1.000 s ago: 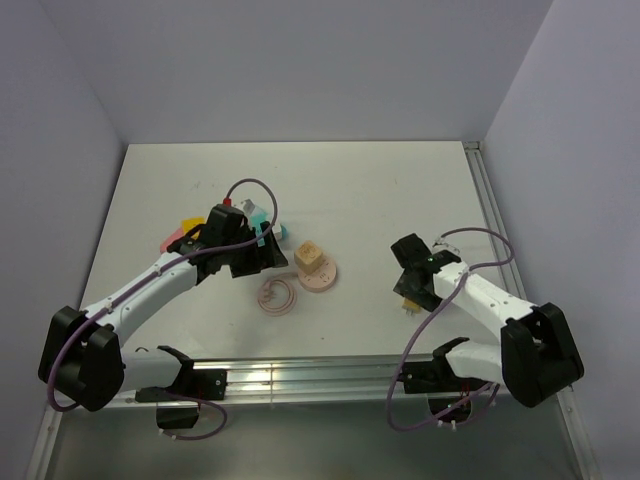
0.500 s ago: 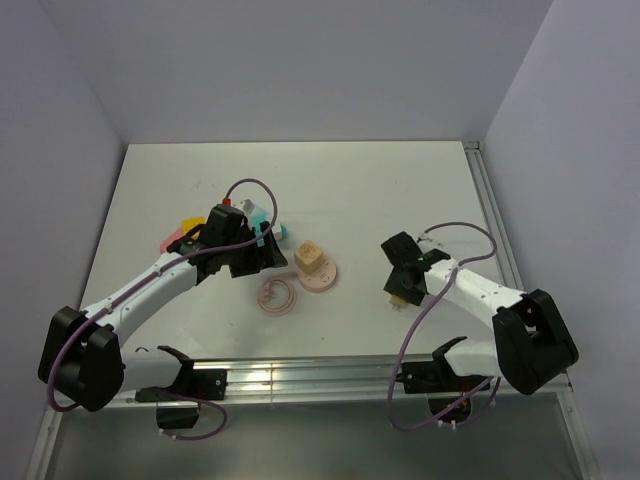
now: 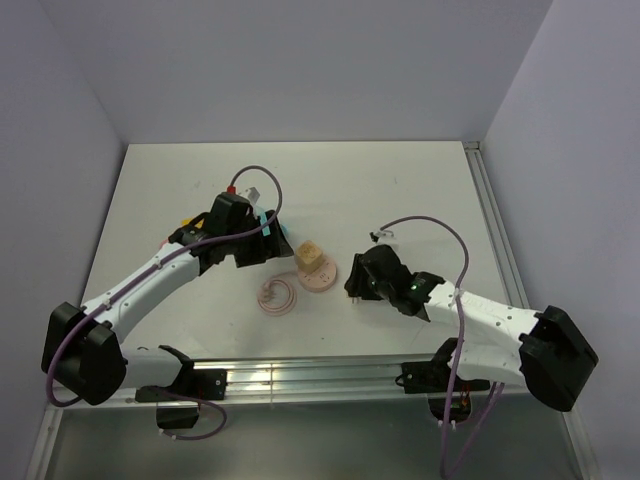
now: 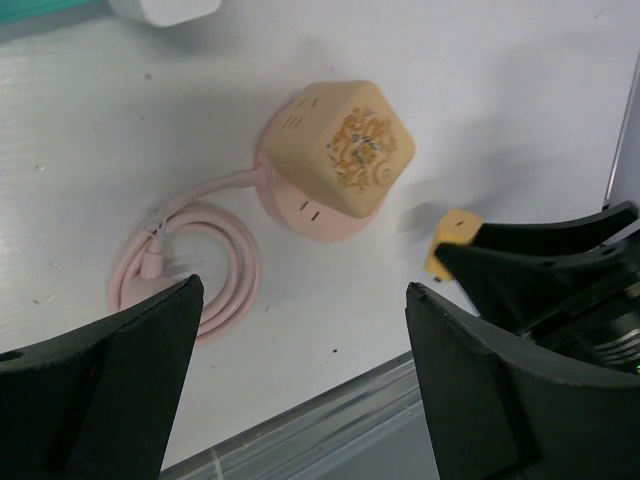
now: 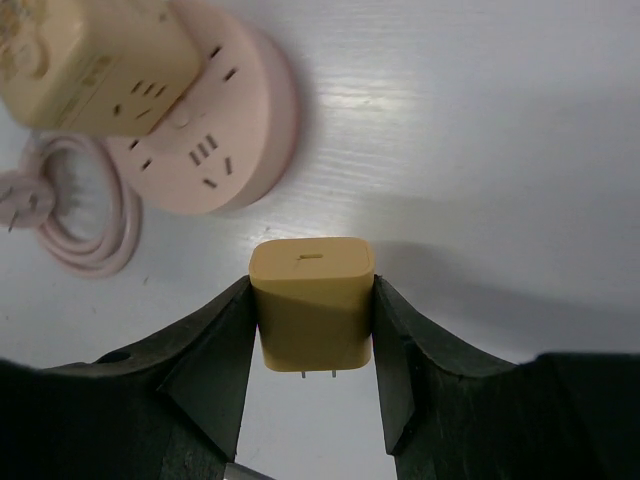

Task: Insert the plug
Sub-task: Place the plug at the center of the board, then pick up the plug from the center of the board.

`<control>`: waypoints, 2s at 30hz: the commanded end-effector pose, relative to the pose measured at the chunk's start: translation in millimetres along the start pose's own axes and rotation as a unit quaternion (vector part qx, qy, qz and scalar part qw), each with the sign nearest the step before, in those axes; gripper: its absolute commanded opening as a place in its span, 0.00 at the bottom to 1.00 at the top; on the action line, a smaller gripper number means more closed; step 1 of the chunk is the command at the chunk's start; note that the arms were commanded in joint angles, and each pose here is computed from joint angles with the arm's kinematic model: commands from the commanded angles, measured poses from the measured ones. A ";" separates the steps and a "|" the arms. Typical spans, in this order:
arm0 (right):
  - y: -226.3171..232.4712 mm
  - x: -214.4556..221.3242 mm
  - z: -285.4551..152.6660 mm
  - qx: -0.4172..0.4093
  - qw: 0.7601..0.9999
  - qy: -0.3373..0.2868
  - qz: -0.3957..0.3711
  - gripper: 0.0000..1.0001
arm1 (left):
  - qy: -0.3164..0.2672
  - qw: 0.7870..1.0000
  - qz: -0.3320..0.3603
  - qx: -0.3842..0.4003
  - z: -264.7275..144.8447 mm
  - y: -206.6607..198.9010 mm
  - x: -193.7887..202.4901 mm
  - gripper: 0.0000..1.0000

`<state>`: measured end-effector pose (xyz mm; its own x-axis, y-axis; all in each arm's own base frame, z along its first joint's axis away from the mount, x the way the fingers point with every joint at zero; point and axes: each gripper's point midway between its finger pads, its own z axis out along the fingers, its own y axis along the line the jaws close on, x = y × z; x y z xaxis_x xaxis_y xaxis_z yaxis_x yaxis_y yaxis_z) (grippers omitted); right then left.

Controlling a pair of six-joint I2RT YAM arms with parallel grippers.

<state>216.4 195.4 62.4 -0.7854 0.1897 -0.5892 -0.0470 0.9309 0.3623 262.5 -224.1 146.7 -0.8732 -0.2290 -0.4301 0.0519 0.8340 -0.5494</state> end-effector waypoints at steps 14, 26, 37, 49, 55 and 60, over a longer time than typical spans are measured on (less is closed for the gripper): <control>69.6 70.0 4.2 -0.004 0.961 0.056 -0.271 0.40 | 0.001 1.000 0.003 0.010 -10.1 -7.8 -5.8 0.88; 67.4 120.8 -14.6 0.001 0.920 0.138 -0.368 0.57 | -0.010 1.000 -0.018 -0.004 -18.0 24.0 -16.1 0.89; 89.5 107.2 -26.3 -0.012 0.896 0.152 -0.417 0.99 | -0.013 1.000 -0.018 -0.006 -19.8 31.5 -18.6 0.89; 99.3 106.9 -18.0 -0.021 0.859 0.253 -0.444 0.89 | -0.027 0.998 -0.038 -0.030 -33.7 60.8 -27.3 0.89; 91.4 103.6 -12.2 -0.013 0.859 0.278 -0.430 0.88 | -0.032 0.998 -0.048 -0.033 -37.8 71.5 -32.1 0.89; 92.3 106.9 -12.9 -0.019 0.854 0.296 -0.428 0.85 | -0.030 0.998 -0.048 -0.029 -37.7 72.5 -33.6 0.89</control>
<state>121.6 287.7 31.6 -0.6434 -0.7429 -0.1846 -0.7527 0.6580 -0.0245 278.5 -135.7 141.6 -0.8421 -0.3618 -0.4000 -0.1053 0.8377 -0.5359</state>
